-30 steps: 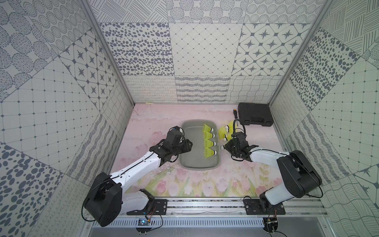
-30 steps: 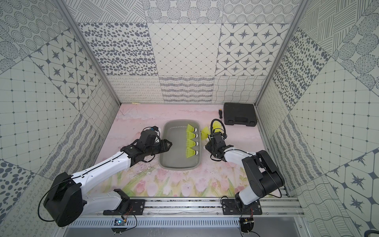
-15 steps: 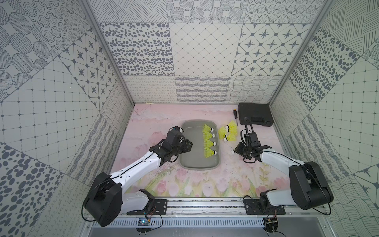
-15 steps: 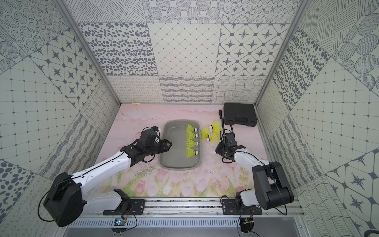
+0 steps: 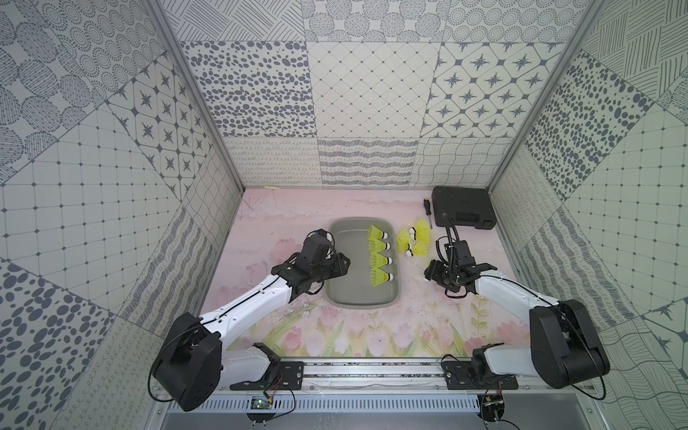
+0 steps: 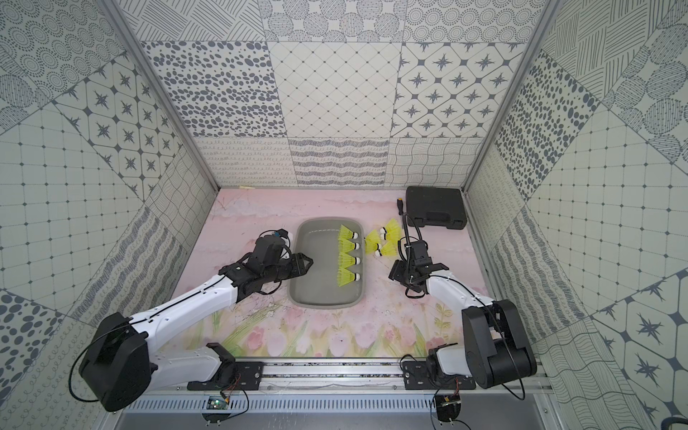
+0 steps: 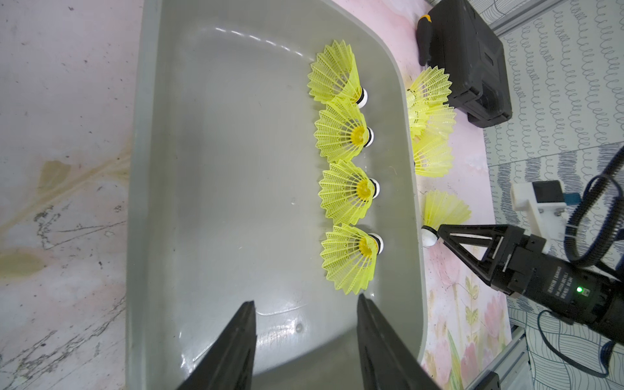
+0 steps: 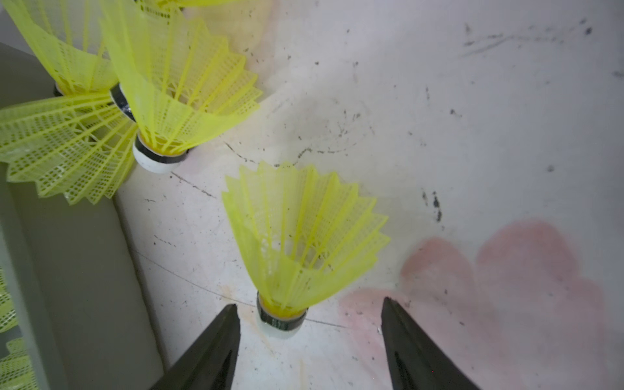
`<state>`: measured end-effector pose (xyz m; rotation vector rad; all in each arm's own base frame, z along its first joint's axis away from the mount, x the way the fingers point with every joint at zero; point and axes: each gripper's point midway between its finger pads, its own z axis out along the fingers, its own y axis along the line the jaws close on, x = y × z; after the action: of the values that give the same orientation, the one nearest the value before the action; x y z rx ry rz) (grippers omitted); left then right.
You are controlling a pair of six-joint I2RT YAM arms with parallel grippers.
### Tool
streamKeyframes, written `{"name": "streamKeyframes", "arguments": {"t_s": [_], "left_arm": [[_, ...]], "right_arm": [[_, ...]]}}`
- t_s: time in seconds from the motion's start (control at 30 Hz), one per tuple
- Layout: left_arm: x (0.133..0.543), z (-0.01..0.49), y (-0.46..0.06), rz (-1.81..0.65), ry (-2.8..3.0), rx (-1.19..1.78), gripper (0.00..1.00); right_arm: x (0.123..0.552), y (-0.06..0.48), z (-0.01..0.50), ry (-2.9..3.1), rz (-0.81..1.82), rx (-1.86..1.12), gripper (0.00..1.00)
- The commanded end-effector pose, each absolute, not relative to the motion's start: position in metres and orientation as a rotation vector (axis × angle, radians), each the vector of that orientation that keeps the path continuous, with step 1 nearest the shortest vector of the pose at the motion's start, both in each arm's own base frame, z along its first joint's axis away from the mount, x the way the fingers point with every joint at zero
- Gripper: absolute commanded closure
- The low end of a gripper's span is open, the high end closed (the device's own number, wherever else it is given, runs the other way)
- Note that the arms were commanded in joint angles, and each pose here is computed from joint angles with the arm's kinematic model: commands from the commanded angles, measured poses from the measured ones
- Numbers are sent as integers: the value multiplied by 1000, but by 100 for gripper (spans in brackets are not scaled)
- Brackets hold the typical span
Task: Put the shuttlecocks into the storage box
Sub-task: Pick up the shuttlecock at the center of the board.
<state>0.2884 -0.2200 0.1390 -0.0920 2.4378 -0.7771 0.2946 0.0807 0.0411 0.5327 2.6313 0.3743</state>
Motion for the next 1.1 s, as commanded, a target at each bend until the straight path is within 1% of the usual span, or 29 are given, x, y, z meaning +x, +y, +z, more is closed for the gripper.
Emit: {"name": "streamKeyframes", "arguments": {"t_s": [0.0, 0.2, 0.6, 0.8, 0.93, 1.0, 1.07], "left_arm": [[292, 141, -222, -795, 2421, -69, 49], [292, 140, -224, -804, 2423, -68, 49], [291, 140, -224, -807, 2426, -61, 49], [291, 140, -225, -813, 2426, -63, 49], [291, 139, -225, -812, 2429, -61, 49], [290, 138, -224, -812, 2430, -63, 49], [290, 138, -224, -811, 2431, -63, 49]], "right_arm": [[292, 85, 38, 2615, 404, 555, 32], [291, 88, 32, 2593, 352, 577, 38], [300, 91, 29, 2549, 256, 564, 40], [307, 95, 26, 2517, 262, 557, 48], [310, 99, 25, 2521, 250, 536, 51], [310, 99, 25, 2523, 230, 527, 54], [309, 97, 26, 2520, 211, 523, 60]]}}
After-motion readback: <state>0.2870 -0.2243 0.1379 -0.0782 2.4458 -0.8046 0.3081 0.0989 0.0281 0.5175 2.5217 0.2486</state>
